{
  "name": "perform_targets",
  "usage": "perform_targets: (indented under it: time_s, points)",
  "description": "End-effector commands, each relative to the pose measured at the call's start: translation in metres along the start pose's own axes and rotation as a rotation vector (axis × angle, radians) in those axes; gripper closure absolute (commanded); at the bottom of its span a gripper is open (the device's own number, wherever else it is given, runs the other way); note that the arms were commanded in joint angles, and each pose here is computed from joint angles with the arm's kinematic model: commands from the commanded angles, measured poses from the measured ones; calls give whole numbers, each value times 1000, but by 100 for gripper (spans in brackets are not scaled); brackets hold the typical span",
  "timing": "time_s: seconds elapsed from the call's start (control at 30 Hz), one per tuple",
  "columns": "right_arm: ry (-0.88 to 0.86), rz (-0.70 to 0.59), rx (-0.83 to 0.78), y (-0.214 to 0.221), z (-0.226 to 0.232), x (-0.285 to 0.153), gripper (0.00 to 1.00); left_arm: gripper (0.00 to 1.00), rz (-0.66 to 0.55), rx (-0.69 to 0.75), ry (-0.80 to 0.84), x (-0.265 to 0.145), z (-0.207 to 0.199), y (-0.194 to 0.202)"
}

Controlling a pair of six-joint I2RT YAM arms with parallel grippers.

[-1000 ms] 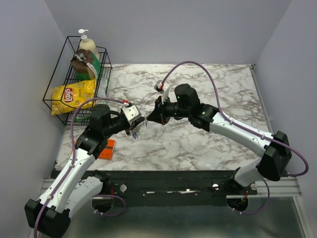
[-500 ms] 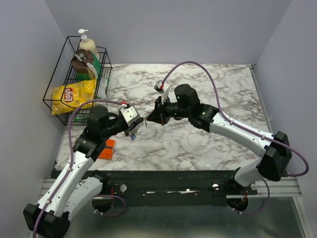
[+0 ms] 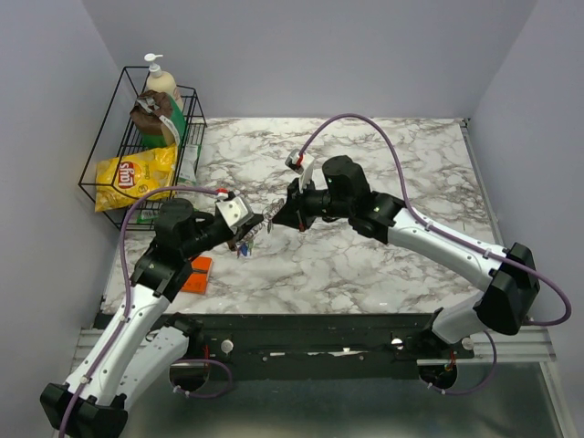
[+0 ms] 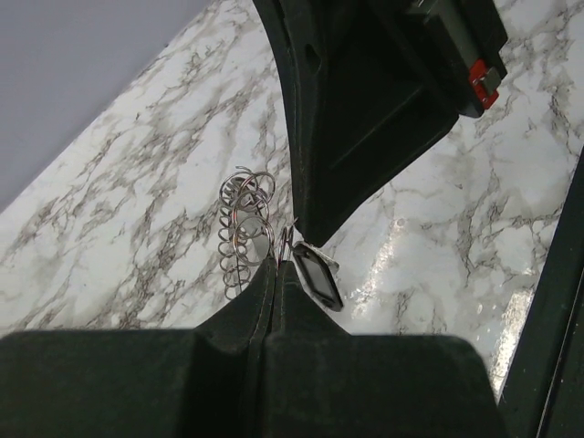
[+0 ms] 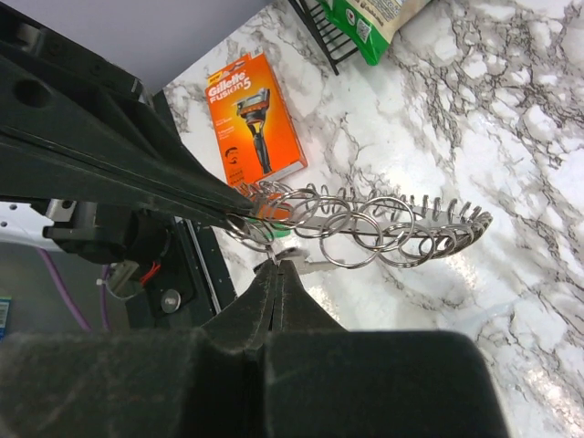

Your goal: Put the keys on the keyring

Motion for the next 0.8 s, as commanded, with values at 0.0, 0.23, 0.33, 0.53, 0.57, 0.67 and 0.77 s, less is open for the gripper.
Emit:
perform_targets:
  time_s: [0.0,0.23,0.33,0.53,0.57,0.67,0.77]
  points:
    - [52,21,9,8,-6,-3,100,100,-113,59,21,-6,-6,-27]
    - [51,18,7,8,-6,-6,100,100,-116,46,34,-5,-8,-26]
    - [36,15,-2,8,-4,-6,99,100,-123,47,34,-5,-8,-27]
    - [21,-15,-36,8,0,-15,61,100,-134,43,32,-3,-7,-27]
    - [24,-19,-43,10,0,-17,52,100,-136,45,33,-3,-7,-28]
    - [32,-65,-93,6,3,-28,38,100,-133,47,40,-2,-8,-27]
    - [11,-123,-169,0,10,-42,34,100,-129,52,50,-2,-8,-27]
Point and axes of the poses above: each gripper's point midway between its finger pads, its own x axis out along the fingers, its own z axis along the line the jaws close on, y = z × x, the point moved 5 cm from there along -x, back along the fingers, and after that the axes turned 9 degrees about -x, right-handed, at the moved point
